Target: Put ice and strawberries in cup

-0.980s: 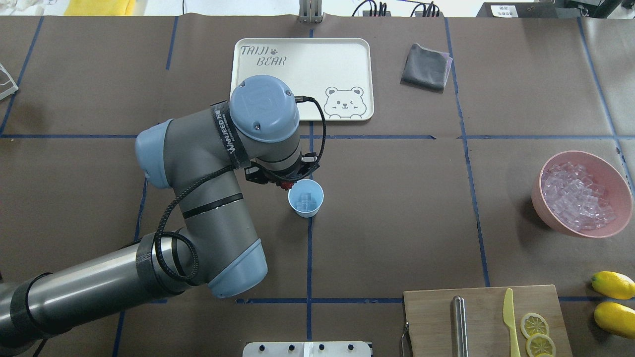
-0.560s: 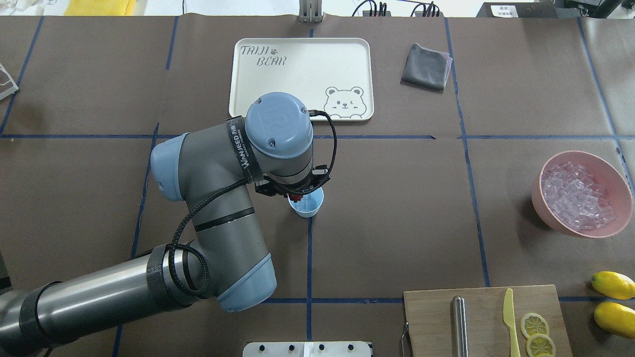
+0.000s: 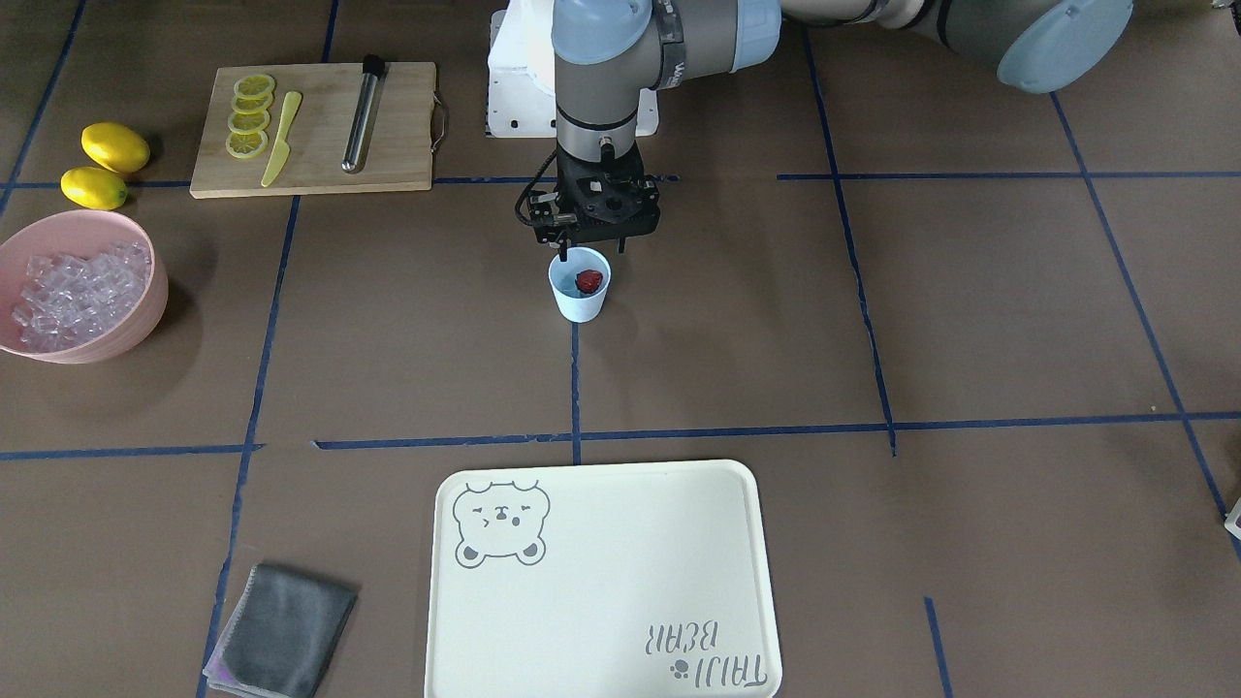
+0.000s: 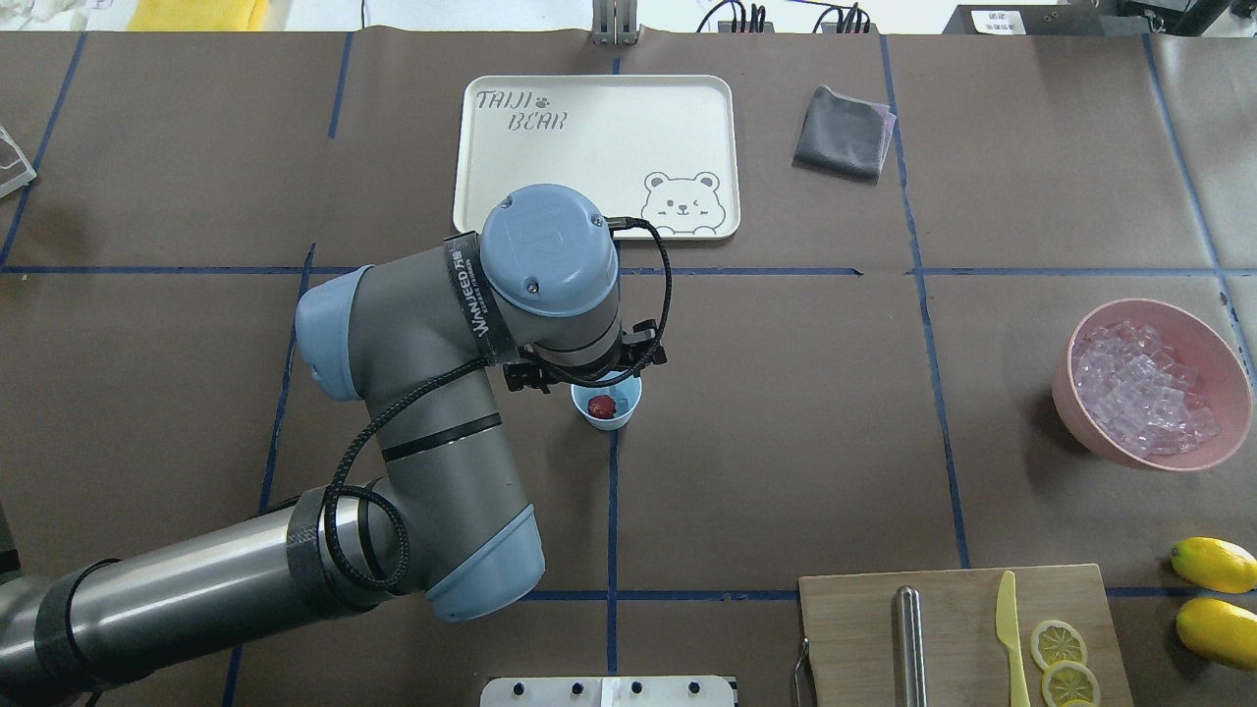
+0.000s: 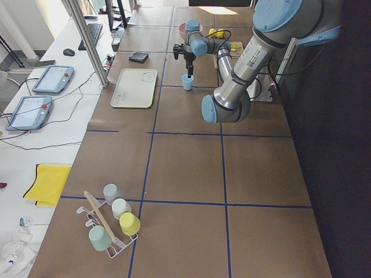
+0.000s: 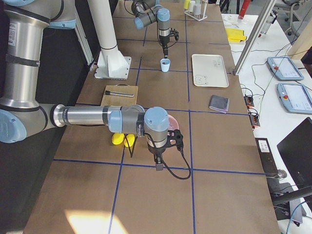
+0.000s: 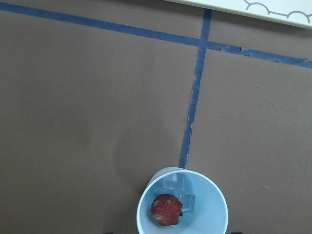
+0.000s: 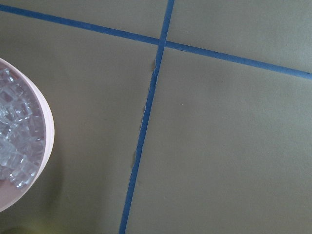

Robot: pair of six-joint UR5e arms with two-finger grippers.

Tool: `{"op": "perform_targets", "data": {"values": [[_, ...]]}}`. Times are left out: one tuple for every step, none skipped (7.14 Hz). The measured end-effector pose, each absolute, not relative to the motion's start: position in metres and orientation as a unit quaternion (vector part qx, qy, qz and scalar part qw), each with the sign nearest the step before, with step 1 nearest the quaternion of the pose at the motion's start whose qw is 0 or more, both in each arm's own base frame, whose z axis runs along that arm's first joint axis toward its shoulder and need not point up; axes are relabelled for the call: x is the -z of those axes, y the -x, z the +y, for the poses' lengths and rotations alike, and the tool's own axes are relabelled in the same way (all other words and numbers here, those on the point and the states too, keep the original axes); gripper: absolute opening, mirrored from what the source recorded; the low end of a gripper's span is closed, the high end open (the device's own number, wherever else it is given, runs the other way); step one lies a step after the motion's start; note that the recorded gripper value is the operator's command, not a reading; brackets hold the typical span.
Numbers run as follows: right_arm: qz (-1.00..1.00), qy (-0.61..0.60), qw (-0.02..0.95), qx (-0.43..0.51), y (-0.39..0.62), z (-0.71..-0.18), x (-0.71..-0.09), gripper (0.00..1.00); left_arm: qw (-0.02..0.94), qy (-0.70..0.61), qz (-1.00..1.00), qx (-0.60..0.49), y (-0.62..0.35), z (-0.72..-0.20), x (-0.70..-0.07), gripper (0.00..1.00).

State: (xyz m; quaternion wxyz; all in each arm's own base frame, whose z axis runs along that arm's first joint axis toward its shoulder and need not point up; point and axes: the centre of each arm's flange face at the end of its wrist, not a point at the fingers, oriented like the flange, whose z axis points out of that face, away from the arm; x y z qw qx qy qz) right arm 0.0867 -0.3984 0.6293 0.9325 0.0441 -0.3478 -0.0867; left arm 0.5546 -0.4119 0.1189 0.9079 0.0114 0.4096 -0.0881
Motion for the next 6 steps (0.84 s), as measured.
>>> {"op": "perform_targets", "data": {"values": [[-0.348, -0.044, 0.933, 0.087, -0.087, -0.398, -0.629, 1.0, 0.912, -0.02, 0.404, 0.073, -0.546, -0.416, -0.129, 1.0], [-0.347, -0.044, 0.933, 0.087, -0.087, -0.398, -0.629, 1.0, 0.916, -0.028, 0.396, 0.053, -0.524, -0.425, -0.149, 1.0], [-0.348, -0.044, 0.933, 0.087, -0.087, -0.398, -0.63, 1.0, 0.92, -0.032, 0.39, 0.022, -0.488, -0.437, -0.179, 1.0], [-0.348, -0.044, 0.933, 0.087, -0.087, -0.398, -0.63, 1.0, 0.922, -0.035, 0.386, -0.012, -0.44, -0.45, -0.21, 1.0], [-0.348, -0.044, 0.932, 0.086, -0.087, -0.398, -0.63, 1.0, 0.923, -0.039, 0.38, -0.045, -0.39, -0.463, -0.239, 1.0], [-0.348, -0.044, 0.932, 0.086, -0.087, -0.398, -0.63, 1.0, 0.925, -0.04, 0.369, -0.077, -0.338, -0.477, -0.265, 1.0]]}}
